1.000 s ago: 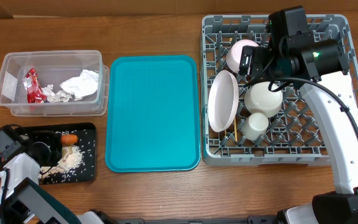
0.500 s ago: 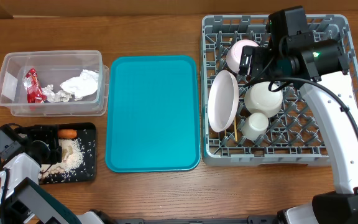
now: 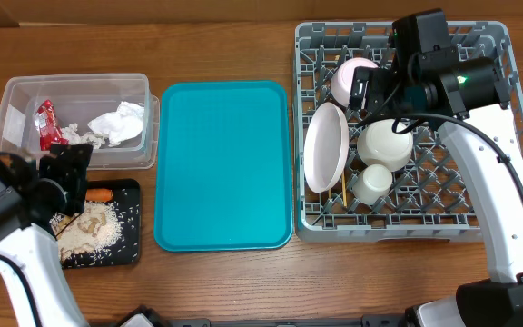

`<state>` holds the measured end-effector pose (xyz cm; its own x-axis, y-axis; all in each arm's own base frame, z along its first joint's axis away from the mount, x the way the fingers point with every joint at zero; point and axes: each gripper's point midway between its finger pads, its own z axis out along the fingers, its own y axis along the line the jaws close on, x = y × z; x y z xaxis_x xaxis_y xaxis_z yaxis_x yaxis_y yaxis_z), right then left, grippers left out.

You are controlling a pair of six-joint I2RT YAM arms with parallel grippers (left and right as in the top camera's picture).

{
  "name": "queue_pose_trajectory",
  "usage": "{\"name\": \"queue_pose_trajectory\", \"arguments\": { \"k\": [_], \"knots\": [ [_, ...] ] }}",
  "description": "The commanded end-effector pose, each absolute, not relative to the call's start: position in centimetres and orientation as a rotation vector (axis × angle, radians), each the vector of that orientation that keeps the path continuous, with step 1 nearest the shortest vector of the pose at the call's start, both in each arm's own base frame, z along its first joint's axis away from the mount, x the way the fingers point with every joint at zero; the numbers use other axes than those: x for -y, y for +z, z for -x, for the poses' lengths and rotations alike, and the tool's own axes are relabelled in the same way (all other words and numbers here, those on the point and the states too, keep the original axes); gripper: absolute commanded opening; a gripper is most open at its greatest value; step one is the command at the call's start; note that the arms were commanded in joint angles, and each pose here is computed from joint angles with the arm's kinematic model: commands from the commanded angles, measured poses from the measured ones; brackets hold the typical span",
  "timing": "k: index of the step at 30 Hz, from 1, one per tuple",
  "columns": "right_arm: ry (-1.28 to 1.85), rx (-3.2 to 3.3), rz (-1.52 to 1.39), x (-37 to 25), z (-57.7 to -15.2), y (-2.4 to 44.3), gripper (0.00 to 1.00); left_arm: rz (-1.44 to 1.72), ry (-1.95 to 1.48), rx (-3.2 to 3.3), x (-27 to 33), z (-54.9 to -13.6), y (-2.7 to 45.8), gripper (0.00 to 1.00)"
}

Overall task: Sort waste into correct bins and load items into the dishwasher
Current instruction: 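Lower the carrot onto the black tray and open the left gripper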

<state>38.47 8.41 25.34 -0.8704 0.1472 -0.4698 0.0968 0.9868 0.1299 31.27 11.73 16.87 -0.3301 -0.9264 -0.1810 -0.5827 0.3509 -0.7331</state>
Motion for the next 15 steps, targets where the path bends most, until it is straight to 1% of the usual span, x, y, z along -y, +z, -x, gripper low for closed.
{"name": "queue_pose_trajectory", "arguments": {
  "k": [1,5,8,12,15],
  "knots": [
    [0.132,-2.630,-0.178,-8.3,-38.6,25.3,1.00,1.072,-0.634,-2.070,-10.2,-32.1,20.7,0.84],
    [0.132,-2.629,-0.178,-8.3,-38.6,25.3,1.00,0.905,-0.599,-2.149,-6.8,-33.1,22.5,0.82],
    [0.132,-2.630,-0.178,-8.3,-38.6,25.3,1.00,0.800,-0.534,-2.198,-4.2,-34.0,22.9,0.83],
    [0.132,-2.630,-0.178,-8.3,-38.6,25.3,1.00,0.676,-0.383,-2.244,-2.1,-34.8,22.5,0.90],
    [0.132,-2.629,-0.178,-8.3,-38.6,25.3,1.00,0.622,-0.293,-2.245,-1.3,-35.6,22.3,0.98]
  ]
}}
